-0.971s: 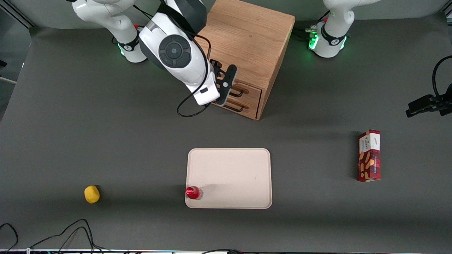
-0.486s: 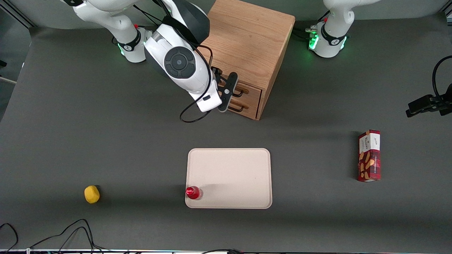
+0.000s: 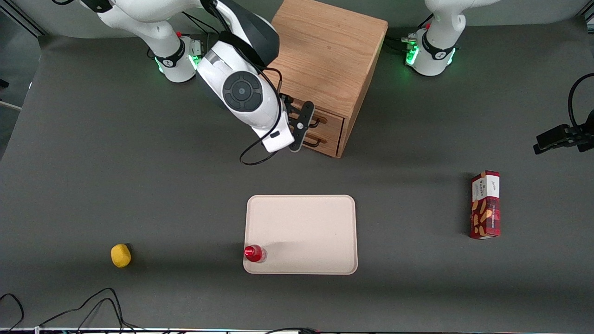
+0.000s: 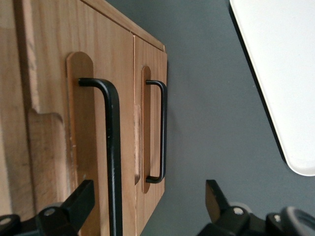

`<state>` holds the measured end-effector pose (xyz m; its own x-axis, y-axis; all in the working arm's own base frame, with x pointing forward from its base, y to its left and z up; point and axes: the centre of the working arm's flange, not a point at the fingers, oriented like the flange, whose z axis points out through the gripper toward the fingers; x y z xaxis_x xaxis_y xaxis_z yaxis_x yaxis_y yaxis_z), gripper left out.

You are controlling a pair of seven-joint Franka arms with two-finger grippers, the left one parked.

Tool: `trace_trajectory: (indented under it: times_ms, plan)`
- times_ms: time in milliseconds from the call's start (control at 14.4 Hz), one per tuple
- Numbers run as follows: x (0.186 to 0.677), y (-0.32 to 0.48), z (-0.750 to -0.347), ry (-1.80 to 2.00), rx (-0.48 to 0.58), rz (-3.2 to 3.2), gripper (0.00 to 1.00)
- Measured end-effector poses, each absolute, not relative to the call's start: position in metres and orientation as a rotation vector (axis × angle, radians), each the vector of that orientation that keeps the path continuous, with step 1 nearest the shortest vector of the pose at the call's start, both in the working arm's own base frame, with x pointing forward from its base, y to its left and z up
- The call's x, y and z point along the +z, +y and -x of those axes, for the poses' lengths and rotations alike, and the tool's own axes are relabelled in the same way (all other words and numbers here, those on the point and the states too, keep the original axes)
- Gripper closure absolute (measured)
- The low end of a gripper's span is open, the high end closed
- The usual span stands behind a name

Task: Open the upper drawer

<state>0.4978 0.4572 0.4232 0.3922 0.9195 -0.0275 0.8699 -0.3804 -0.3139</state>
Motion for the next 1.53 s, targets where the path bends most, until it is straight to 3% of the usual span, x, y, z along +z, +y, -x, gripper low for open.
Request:
trace_trajectory:
  times_ms: [1526]
  plan:
    - [0.383, 0.454, -0.506, -1.612, 0.252, 2.448, 0.0]
